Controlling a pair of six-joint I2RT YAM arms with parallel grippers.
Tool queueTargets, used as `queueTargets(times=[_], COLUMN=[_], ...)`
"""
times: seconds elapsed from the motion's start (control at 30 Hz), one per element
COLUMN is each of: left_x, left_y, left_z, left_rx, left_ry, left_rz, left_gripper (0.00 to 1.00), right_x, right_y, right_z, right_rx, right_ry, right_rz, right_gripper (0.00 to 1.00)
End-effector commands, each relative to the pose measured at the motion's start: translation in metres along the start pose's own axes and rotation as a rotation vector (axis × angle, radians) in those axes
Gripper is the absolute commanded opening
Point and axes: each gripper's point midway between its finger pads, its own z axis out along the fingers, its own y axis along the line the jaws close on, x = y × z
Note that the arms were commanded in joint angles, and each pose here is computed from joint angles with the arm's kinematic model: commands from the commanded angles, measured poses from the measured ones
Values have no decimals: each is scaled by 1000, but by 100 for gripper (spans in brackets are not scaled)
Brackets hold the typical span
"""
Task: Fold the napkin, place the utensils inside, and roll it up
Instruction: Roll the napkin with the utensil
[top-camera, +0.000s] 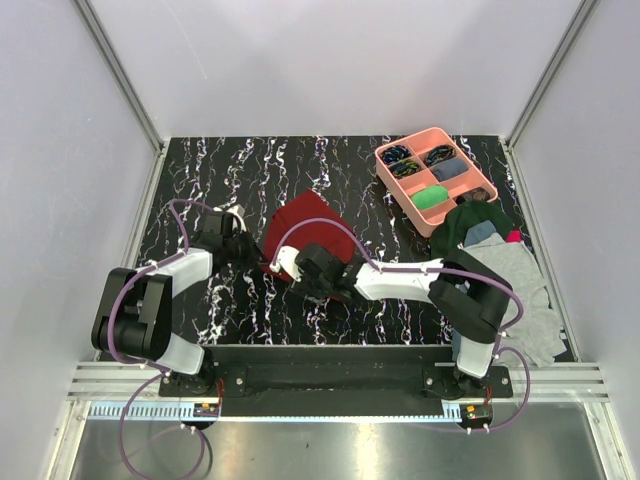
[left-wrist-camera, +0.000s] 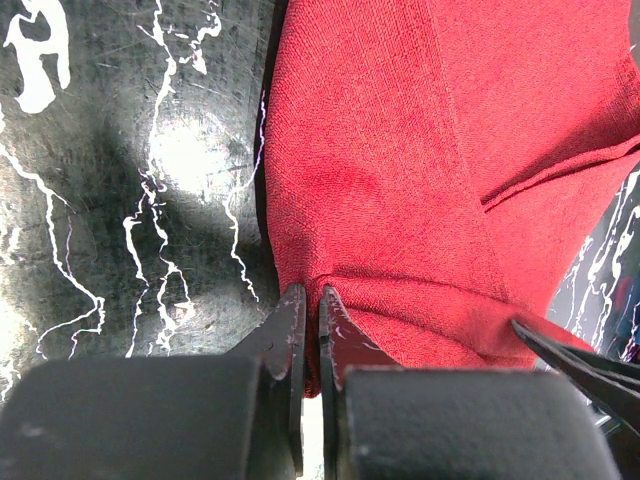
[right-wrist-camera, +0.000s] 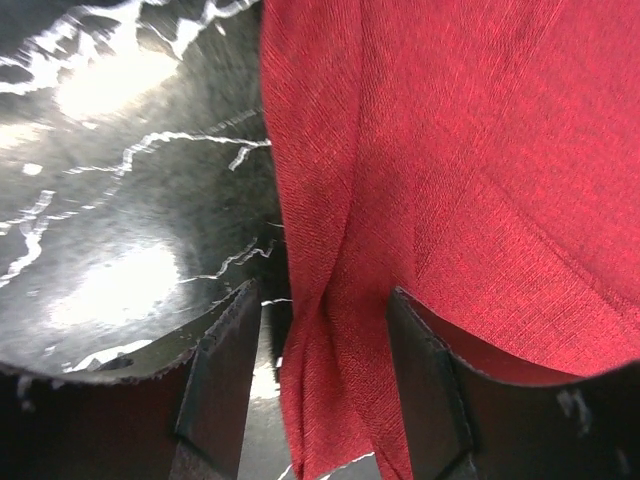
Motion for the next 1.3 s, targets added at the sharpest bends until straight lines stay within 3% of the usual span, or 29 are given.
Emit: queueTargets(times=[0.0, 0.07, 0.3, 0.53, 0.7, 1.0, 1.27], left_x=[-11, -11, -14, -15, -15, -13, -11], left_y=[-10, -10, -11, -12, -3, 9, 24], left_z=[-1, -2, -5, -7, -9, -9, -5], left_rx=[30, 30, 31, 23, -26, -90, -160], left_ry=[-9, -10, -15, -4, 9, 40, 58], left_rz=[3, 3, 5, 8, 9, 15, 17], left_gripper=[0, 0, 0, 0, 0, 0, 0], right_x=[5, 8, 26, 30, 15, 3, 19], right_y=[-11, -13, -2, 38, 62, 65, 54], right_z=[8, 9, 7, 2, -12, -19, -4], right_rx=[76, 94, 28, -254, -509, -850, -940], right_ry=[17, 30, 111, 182, 198, 181, 189], right_rz=[-36, -45, -43, 52, 191, 453, 575], right_gripper=[60, 56, 21, 1, 0, 0, 0])
